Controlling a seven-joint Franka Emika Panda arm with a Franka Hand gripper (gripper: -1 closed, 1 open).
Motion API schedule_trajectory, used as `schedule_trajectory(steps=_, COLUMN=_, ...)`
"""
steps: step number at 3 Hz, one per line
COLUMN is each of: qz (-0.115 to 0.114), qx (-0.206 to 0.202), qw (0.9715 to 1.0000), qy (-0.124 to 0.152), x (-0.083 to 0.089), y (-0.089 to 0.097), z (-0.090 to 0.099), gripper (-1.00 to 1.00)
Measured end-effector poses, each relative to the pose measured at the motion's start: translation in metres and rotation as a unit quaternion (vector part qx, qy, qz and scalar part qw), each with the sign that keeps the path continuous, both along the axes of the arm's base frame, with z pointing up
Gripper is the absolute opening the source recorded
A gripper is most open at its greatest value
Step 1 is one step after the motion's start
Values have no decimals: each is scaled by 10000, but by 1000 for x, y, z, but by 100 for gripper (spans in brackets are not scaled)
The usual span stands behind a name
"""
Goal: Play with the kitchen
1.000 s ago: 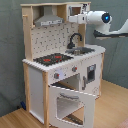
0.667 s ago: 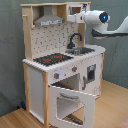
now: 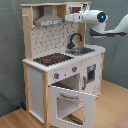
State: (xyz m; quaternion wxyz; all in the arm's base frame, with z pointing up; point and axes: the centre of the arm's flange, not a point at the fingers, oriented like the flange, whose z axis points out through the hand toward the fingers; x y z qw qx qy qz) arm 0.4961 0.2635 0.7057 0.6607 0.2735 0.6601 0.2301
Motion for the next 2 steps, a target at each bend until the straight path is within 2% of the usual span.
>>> schedule_trajectory(steps=2, qz=310, qx=184, qw=9993, qy=30, x=-23, y=-10, z=1, gripper=-100)
